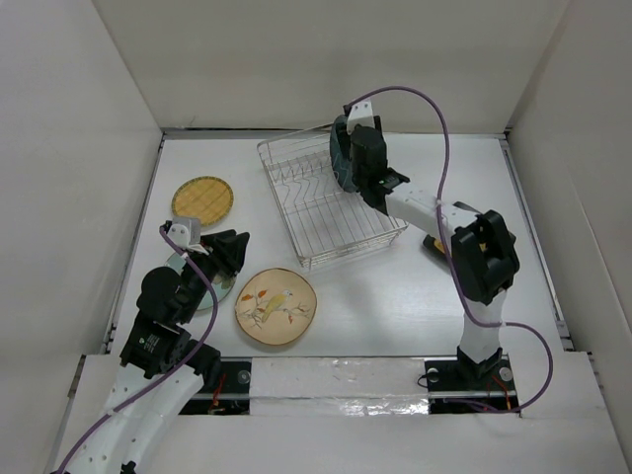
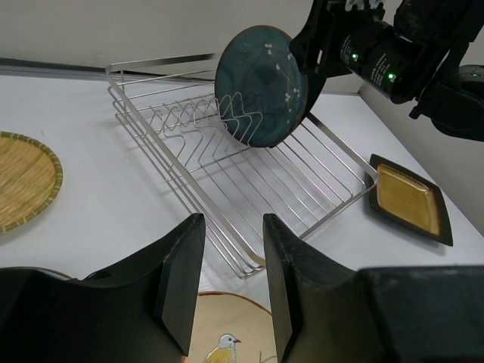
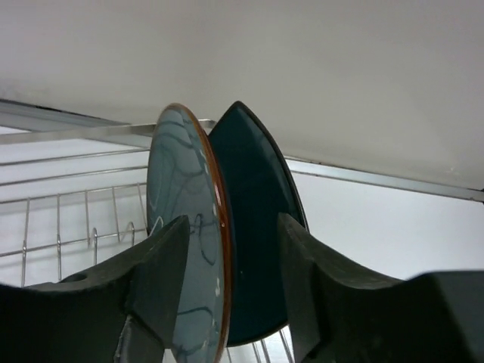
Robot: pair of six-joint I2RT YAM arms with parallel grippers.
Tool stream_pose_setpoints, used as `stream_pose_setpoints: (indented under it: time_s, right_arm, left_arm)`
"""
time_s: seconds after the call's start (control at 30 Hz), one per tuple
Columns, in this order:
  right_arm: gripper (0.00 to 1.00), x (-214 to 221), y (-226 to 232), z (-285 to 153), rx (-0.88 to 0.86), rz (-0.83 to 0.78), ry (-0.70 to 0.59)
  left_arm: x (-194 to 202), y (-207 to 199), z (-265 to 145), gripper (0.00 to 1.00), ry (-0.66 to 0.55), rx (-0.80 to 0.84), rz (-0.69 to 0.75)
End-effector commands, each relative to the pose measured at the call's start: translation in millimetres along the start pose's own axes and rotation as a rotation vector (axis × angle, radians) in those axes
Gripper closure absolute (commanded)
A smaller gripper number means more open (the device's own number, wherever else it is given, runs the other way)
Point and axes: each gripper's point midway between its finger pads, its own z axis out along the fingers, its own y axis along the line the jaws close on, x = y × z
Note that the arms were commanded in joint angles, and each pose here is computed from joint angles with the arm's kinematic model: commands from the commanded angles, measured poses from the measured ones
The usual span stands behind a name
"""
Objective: Load the plates into the dish rack
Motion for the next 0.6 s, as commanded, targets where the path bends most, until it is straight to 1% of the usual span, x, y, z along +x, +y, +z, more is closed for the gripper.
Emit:
stream_pose_setpoints:
  time_s: [0.0, 0.13, 0.17, 0.2, 0.23, 0.27, 0.3, 0.33, 0.37, 0.4, 0.43, 0.47, 0.5, 0.53, 0.57]
  right_arm:
    - [0.38, -62, -20, -17, 0.043, 0.142, -0.136]
    - [0.35, -82, -22, -53, 0.007, 0.214, -0.153]
    - [0.35, -84, -26, -71, -0.012, 0.229, -0.158]
    - [0.37, -86, -19, -86, -0.049, 0.247, -0.159]
    - [0.43, -80, -13, -98, -0.087, 0.313, -0.133]
    - [0.56, -70, -5, -120, -0.182, 0.345, -0.116]
    - [0.88, -64, 9, -136, -0.260, 0.421, -0.092]
    - [1.00, -54, 21, -151, -0.336, 0.448, -0.063]
    - [1.00, -47, 43, -173, -0.474, 0.468, -0.041]
    - [1.00, -23, 51, -197, -0.549, 0.490, 0.005]
    - [1.00, -15, 74, -225, -0.670, 0.494, 0.034]
    - [1.00, -3, 83, -242, -0.721, 0.497, 0.068]
    - [1.00, 23, 88, -259, -0.757, 0.490, 0.127]
    - [0.99, 35, 103, -282, -0.830, 0.522, 0.187]
    - [0.93, 46, 107, -294, -0.856, 0.537, 0.226]
  left_arm:
    - [-17, -3, -1, 0.66, -0.051, 0.005, 0.008]
    - [-17, -3, -1, 0.66, -0.053, 0.004, 0.008]
    - [-18, -3, -1, 0.66, -0.054, 0.005, 0.010]
    - [-17, -3, -2, 0.66, -0.053, 0.004, 0.008]
    - [-18, -3, -2, 0.66, -0.054, 0.005, 0.008]
    - [-18, -3, -3, 0.66, -0.056, 0.005, 0.008]
    - [-19, -3, -3, 0.67, -0.059, 0.006, 0.008]
    - [-18, -3, -3, 0.69, -0.057, 0.006, 0.008]
    - [-19, -3, -4, 0.71, -0.060, 0.007, 0.008]
    - [-19, -3, -4, 0.74, -0.060, 0.007, 0.006]
    - [-19, -4, -4, 0.80, -0.061, 0.009, 0.006]
    - [-19, -3, -4, 0.83, -0.063, 0.008, 0.006]
    - [-18, -3, -3, 0.87, -0.059, 0.006, 0.006]
    - [-19, -3, -3, 0.97, -0.060, 0.007, 0.008]
    - [-19, -3, -3, 1.00, -0.060, 0.007, 0.009]
